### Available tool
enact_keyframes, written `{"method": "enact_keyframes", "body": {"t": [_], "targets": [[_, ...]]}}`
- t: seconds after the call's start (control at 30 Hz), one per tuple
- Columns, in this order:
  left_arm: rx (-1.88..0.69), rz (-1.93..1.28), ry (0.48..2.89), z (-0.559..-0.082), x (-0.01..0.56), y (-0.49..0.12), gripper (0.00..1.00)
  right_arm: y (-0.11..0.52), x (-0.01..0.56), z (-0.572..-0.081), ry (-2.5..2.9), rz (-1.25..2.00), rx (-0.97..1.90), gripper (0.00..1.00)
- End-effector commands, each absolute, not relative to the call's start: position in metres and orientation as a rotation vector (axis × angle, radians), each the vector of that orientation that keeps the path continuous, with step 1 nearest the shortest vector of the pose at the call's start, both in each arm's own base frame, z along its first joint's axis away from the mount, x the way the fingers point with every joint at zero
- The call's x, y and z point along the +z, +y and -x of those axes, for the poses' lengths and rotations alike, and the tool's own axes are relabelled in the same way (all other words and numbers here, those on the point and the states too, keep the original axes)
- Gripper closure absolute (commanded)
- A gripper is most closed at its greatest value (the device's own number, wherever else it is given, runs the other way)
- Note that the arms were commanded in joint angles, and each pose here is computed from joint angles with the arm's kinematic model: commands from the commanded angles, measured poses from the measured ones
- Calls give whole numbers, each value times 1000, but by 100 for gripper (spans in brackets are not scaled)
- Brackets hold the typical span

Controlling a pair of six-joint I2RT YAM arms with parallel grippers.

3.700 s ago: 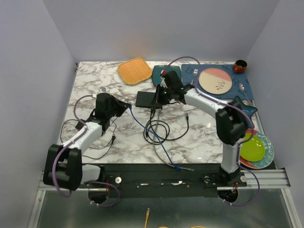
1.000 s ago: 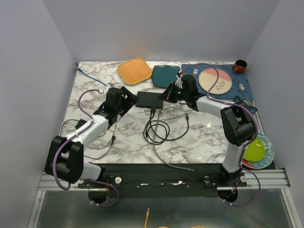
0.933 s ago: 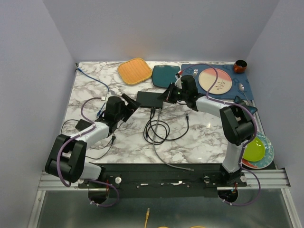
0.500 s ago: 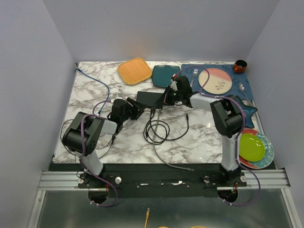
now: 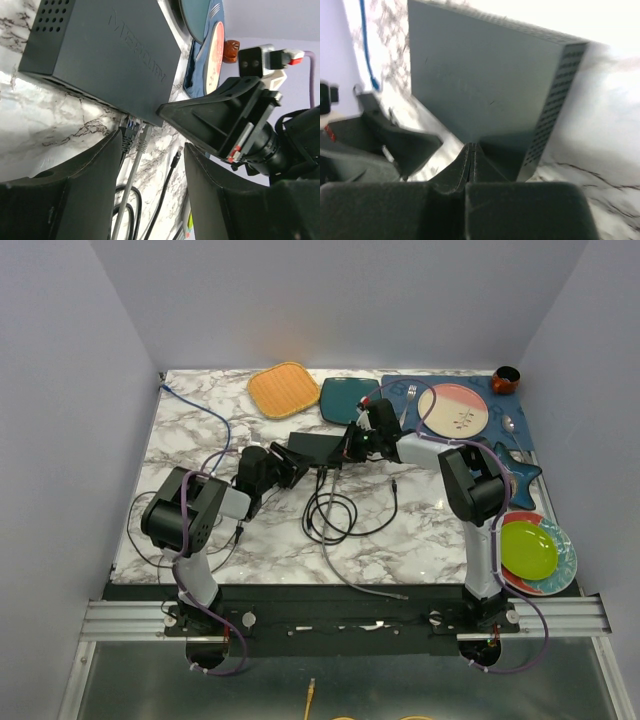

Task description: Pull the plug from the switch port

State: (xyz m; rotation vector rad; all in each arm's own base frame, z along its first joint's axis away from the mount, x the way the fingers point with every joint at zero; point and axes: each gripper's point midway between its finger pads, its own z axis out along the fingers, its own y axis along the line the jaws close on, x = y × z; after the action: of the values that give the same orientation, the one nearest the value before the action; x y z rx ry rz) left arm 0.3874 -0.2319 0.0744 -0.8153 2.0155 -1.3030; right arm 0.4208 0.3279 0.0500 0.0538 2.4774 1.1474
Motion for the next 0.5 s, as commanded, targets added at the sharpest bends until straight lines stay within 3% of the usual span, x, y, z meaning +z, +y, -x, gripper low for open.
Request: {"method": "enact_keyframes", "body": {"t": [0.0,0.47], "targets": [[-1264,781,2072,-389,63,-237,41,324,26,-414,2569,-94,1140,98],[-1121,801,2208,-383,29,-242,42,322,18,-412,2596,-102,1128,99]]}}
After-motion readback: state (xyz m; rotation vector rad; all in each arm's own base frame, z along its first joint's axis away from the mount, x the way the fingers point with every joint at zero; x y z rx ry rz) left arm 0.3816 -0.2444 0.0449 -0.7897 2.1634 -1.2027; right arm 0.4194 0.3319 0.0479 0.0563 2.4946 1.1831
